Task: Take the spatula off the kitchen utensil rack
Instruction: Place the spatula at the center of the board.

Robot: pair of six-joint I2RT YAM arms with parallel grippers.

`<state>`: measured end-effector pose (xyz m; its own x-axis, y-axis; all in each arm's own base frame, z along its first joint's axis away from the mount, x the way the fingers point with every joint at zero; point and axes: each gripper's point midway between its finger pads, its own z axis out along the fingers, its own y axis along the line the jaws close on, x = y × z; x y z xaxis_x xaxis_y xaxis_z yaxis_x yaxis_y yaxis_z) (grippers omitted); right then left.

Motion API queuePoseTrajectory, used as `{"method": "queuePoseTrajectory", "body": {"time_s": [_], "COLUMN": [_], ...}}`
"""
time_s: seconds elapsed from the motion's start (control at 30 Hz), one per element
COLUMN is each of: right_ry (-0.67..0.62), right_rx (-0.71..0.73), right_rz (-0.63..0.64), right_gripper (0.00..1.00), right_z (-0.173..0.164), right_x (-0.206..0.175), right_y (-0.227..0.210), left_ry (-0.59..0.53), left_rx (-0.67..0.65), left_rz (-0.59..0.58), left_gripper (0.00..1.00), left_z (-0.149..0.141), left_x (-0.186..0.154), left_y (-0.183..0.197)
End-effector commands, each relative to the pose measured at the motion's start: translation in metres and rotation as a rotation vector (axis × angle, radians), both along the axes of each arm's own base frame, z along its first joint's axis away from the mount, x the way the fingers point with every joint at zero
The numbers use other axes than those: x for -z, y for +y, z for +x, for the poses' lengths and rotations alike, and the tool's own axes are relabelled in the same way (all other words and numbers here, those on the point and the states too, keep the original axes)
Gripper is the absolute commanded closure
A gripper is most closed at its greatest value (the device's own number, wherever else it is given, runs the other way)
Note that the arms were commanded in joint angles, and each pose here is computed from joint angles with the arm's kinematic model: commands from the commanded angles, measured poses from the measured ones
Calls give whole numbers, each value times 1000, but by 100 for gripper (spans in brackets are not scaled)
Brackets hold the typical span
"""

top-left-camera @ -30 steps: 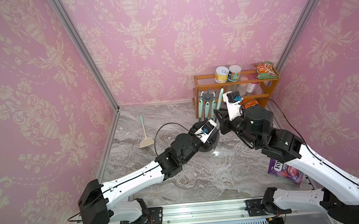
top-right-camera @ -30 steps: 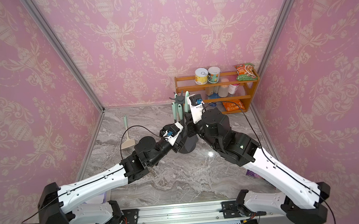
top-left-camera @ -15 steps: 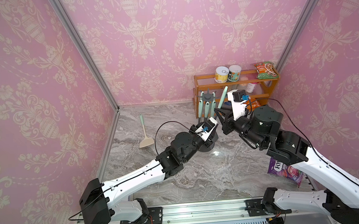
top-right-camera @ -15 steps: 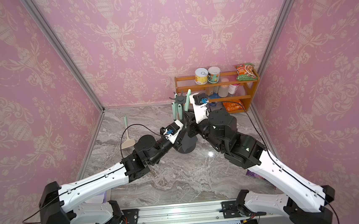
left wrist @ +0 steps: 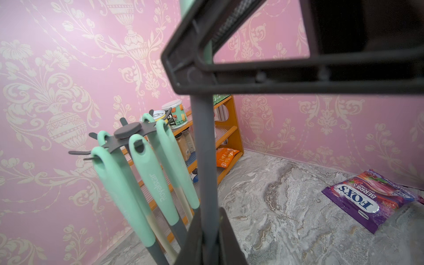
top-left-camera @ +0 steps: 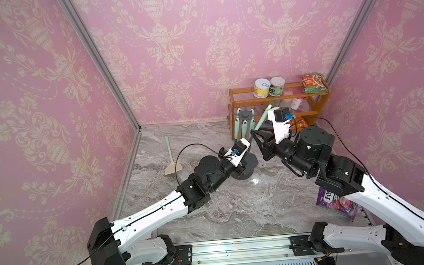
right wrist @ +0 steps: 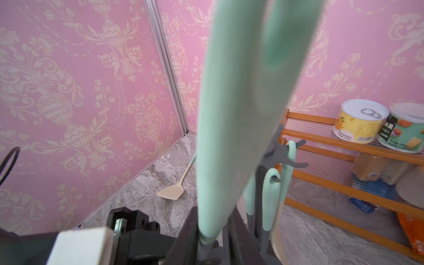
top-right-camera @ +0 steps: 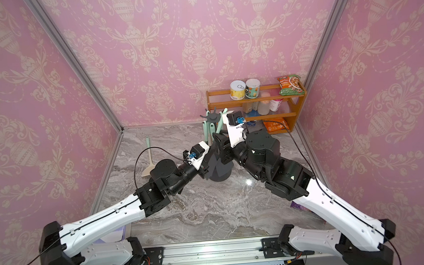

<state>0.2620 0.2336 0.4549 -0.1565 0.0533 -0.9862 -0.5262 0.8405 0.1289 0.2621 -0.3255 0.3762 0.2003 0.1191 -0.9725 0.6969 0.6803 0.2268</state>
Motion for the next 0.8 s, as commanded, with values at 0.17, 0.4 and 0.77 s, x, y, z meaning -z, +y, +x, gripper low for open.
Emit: {"method": "queuePoseTrajectory", "body": {"time_s": [0.17, 0.4, 0.77], "right_ry": [-11, -19, 106], "right_rx": [29, 59, 86], "right_rz": [-26, -55, -117], "right_gripper": [43, 42, 39], "right_z": [4, 7, 26], "right_x": [-6, -6, 22], "right_y": [-4, -12, -32], "left_ry": [54, 203, 684], "left_rx": [-6, -51, -76], "left_rz": [-96, -155, -484], "left_gripper": [100, 100, 100], "left_z": [-22, -4, 115], "left_x": [-27, -16, 60], "left_y": [81, 130, 196]}}
